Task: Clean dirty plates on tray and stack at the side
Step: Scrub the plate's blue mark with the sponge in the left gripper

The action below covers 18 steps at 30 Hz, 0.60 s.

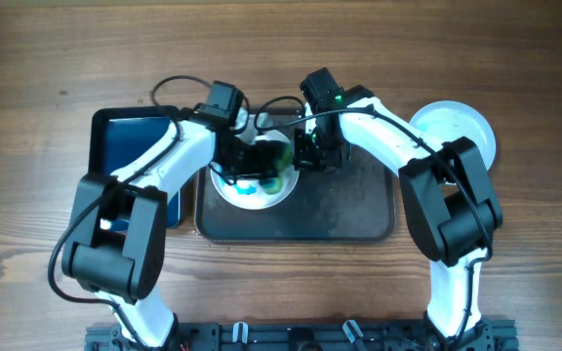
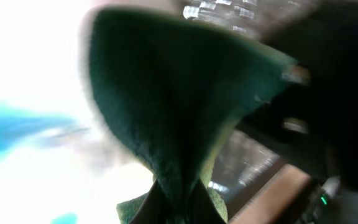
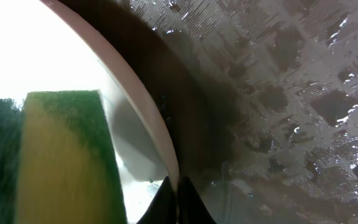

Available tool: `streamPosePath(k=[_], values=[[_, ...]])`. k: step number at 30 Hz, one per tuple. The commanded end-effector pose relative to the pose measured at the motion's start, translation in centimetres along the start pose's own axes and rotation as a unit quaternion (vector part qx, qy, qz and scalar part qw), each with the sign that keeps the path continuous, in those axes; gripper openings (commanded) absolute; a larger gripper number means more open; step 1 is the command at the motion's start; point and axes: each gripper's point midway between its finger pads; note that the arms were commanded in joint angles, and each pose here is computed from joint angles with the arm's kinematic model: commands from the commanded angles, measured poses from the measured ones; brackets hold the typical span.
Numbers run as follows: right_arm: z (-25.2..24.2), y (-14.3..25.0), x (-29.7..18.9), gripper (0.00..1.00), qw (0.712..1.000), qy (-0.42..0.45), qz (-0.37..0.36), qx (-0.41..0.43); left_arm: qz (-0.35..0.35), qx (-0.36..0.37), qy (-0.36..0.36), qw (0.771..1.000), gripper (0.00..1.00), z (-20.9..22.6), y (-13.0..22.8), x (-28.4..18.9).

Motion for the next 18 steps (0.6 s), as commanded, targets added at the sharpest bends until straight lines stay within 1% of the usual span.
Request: streamPosePath(k=[1, 3, 5, 7, 8, 9, 11, 12, 14, 16, 18], values=[[-1.0, 0.1, 0.5, 0.04, 1.000, 0.013, 0.005, 0.009, -0.043, -0.055, -0.056, 0.996, 0.04, 3.0, -2.0, -0.5], [-1.0, 0.1, 0.5, 0.04, 1.000, 0.013, 0.004, 0.009, -0.081, -0.116, -0.123, 0.982, 0.04, 5.8, -2.9, -1.3], [-1.0, 0.1, 0.5, 0.04, 1.000, 0.013, 0.004, 0.009, -0.137, -0.197, -0.225, 0.944, 0.04, 9.7, -3.3, -3.1], [-1.0, 0.1, 0.5, 0.04, 1.000, 0.013, 0.004, 0.009, -0.162, -0.237, -0.281, 0.916, 0.04, 11.7, -2.9, -4.3], [-1.0, 0.1, 0.5, 0.04, 1.000, 0.013, 0.004, 0.009, -0.163, -0.246, -0.291, 0.910, 0.04, 12.1, -2.7, -4.5], [-1.0, 0.1, 0.5, 0.04, 1.000, 0.013, 0.004, 0.009, -0.160, -0.249, -0.291, 0.910, 0.04, 12.2, -2.5, -4.4], [-1.0, 0.1, 0.5, 0.04, 1.000, 0.013, 0.004, 0.009, -0.142, -0.247, -0.265, 0.921, 0.04, 11.1, -2.1, -3.6], [-1.0, 0.1, 0.5, 0.04, 1.000, 0.013, 0.004, 0.009, -0.127, -0.242, -0.240, 0.932, 0.04, 10.0, -1.9, -2.8], [-1.0, 0.1, 0.5, 0.04, 1.000, 0.013, 0.004, 0.010, -0.091, -0.203, -0.191, 0.956, 0.04, 7.7, -1.5, -1.5], [-1.0, 0.1, 0.5, 0.04, 1.000, 0.013, 0.004, 0.010, -0.060, -0.166, -0.151, 0.973, 0.04, 5.8, -0.9, -0.6], [-1.0, 0.1, 0.5, 0.04, 1.000, 0.013, 0.004, 0.010, -0.051, -0.154, -0.152, 0.975, 0.04, 5.2, -0.3, -0.1]])
Point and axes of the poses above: each gripper's point midway between its finger pads, its own x axis out along the fingers, its own z axis along the line the jaws close on, y = z × x, and after that the axes turned 13 degrees about -x, right-handed
